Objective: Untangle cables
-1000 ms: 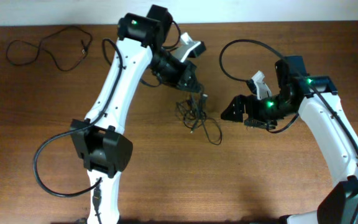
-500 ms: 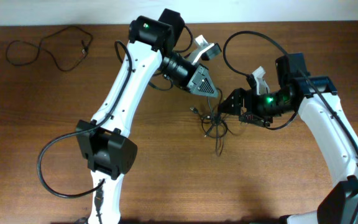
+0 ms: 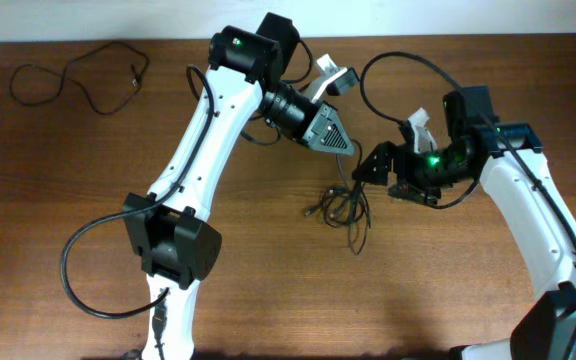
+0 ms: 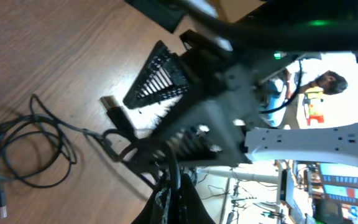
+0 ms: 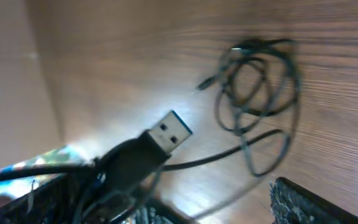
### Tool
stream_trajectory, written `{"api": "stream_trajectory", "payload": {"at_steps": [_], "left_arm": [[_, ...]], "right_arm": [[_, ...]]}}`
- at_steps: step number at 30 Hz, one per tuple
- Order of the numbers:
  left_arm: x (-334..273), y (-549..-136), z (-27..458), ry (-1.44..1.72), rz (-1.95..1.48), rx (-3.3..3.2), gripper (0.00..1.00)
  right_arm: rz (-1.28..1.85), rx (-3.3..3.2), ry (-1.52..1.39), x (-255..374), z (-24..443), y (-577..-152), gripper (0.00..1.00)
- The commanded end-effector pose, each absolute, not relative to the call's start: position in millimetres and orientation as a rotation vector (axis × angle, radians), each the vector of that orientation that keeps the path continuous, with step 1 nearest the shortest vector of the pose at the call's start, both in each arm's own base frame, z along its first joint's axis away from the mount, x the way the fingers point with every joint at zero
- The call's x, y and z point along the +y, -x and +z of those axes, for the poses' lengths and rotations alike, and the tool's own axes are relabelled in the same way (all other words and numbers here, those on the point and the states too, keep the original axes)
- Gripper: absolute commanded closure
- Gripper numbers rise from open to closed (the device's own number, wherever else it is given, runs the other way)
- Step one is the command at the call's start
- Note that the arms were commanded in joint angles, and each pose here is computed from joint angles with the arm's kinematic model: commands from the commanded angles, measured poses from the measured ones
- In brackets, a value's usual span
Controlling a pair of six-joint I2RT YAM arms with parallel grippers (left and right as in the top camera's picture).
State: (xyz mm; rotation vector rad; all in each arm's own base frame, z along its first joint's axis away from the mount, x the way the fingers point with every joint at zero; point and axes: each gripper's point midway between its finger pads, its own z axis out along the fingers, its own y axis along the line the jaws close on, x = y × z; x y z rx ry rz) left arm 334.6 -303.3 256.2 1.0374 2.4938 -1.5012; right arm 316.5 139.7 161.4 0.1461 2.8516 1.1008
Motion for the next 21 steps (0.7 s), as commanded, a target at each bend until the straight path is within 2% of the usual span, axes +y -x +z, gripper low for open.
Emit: {"api": "stream_trajectory", "payload": {"at_steps": [1,6,9,14,18,21], "left_arm": [[-309.7,-330.5,272.8,-1.039,-1.592,2.420,1.00],[-296.2,-344.8,271.4,-0.995,-1.550,2.423,1.00],[-270.9,-365.1,284.9,-0.827,-1.632,2.405,1.00],[-229.3,-389.2,287.1,-0.662,-1.621,2.413,1.00],[-192.2,-404.3,274.3,-0.404,-1.546,2.571,1.00],[-189.1,-402.6,274.1,-0.376,-1.555,2.587,1.00]], "right_arm": [[0.874,2.949,-0.292,117.2,132.8,-312.0,0.01],[0.551,3.044,-0.469,82.9,103.4,-298.4,0.01],[0.364,3.079,-0.566,63.0,92.3,-288.4,0.01],[0.354,3.100,-0.574,62.2,90.1,-282.7,0.01],[0.378,3.101,-0.574,64.8,90.7,-282.6,0.01],[0.616,3.086,-0.541,89.4,98.8,-285.2,0.01]]}}
